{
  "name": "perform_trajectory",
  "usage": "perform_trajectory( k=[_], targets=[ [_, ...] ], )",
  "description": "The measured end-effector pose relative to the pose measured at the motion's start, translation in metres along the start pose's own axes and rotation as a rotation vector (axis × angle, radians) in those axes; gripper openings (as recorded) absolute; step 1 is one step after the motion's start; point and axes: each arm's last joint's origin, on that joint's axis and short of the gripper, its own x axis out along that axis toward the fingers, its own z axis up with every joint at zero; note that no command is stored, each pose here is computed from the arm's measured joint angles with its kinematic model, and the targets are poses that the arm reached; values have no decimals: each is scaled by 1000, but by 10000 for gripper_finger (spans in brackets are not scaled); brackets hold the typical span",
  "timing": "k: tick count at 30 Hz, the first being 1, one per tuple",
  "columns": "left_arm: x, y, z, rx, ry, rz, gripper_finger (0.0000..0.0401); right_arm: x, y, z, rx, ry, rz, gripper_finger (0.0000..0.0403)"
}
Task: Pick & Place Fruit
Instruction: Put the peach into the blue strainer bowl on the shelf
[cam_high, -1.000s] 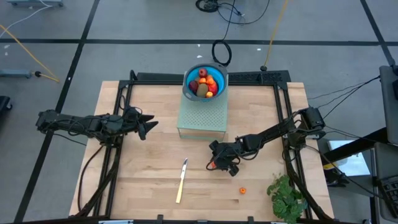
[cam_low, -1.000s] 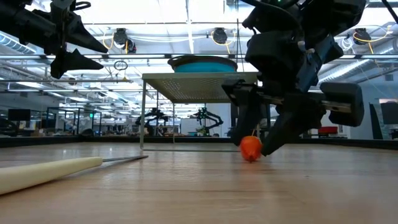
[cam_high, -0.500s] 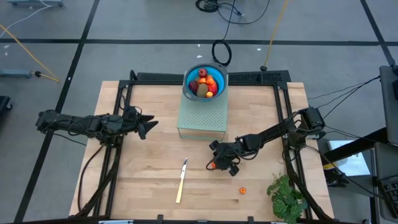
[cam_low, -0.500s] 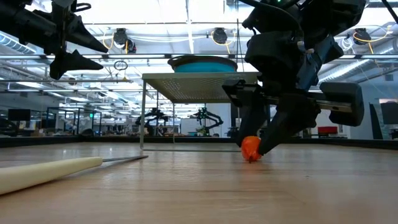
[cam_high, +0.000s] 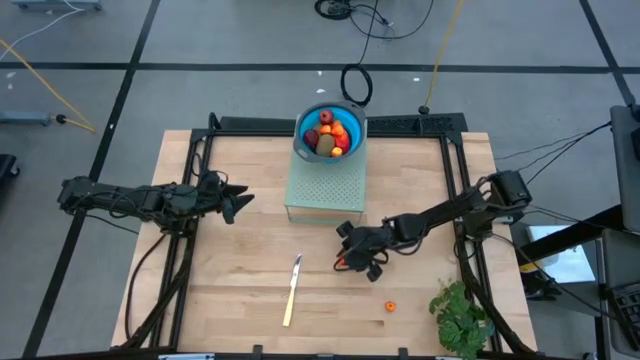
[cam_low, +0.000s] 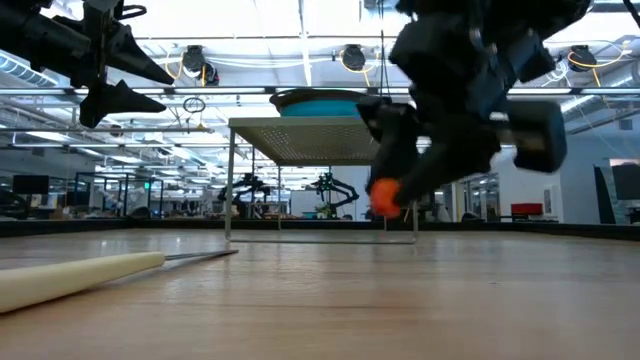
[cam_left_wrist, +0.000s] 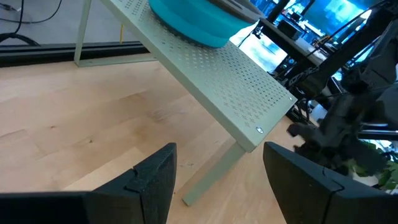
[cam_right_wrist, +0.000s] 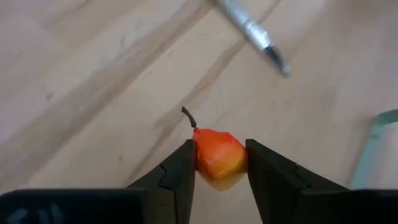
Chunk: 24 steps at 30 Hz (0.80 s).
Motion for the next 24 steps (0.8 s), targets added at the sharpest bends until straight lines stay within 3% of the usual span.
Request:
perform_trajectory(
  k=[12, 24],
  targets=[
    [0, 0, 0, 3, 1, 0, 241, -53, -10, 34, 216, -184, -174, 123],
    [0, 0, 0, 10, 1, 1, 241, -86, -24, 67, 572, -603, -209, 123]
  ],
)
